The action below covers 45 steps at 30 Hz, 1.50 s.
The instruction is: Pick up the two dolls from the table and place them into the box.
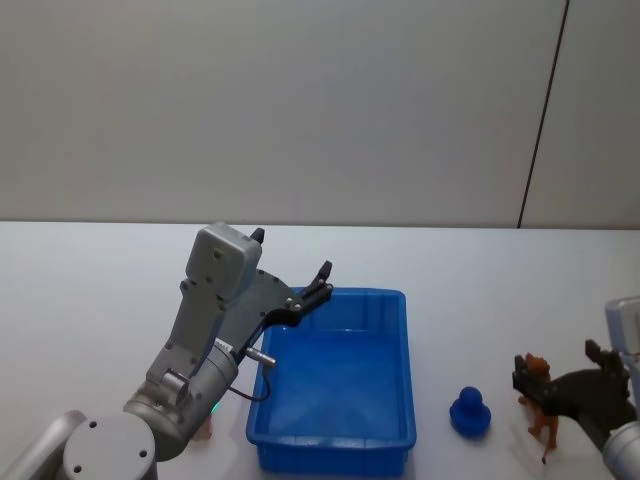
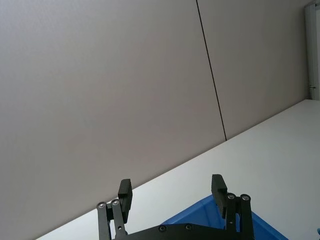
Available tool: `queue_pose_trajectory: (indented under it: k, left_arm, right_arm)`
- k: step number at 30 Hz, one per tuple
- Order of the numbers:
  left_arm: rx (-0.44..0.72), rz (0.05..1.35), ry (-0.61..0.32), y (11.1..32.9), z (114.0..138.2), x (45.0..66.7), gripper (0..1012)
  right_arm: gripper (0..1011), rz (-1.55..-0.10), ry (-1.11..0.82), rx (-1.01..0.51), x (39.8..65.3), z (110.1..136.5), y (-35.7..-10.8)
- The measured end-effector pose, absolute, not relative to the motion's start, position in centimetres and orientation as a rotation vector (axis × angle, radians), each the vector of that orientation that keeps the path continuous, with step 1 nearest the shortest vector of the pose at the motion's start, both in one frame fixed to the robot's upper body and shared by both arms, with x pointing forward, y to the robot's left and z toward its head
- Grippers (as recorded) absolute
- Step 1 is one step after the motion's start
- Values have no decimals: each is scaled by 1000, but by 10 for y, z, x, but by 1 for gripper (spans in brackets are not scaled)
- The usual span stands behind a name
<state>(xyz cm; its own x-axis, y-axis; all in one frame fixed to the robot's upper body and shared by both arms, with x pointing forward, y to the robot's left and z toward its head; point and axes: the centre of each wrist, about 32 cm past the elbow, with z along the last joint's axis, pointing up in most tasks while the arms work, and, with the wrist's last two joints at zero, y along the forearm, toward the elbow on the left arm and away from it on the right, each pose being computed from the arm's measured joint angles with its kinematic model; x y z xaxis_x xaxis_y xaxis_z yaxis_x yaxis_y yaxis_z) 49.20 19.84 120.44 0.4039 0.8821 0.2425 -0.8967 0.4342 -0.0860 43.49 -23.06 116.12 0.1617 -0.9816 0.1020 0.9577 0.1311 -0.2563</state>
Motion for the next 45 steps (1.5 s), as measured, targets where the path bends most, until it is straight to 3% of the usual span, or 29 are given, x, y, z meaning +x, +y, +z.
queue_pose_trajectory:
  k: [20, 28, 36, 45]
  left_arm:
    - [61, 1124, -268, 198, 1204, 492, 1001]
    - [61, 1124, -268, 198, 1204, 492, 1001]
    - [61, 1124, -268, 198, 1204, 492, 1001]
    - [61, 1124, -268, 198, 1204, 492, 1001]
  right_arm:
    - [999, -1394, 220, -356, 443, 1128, -231]
    - [832, -1401, 256, -371, 444, 1120, -230]
    - [548, -1383, 282, -362, 444, 1113, -230]
    - [306, -1364, 273, -324, 442, 1113, -230]
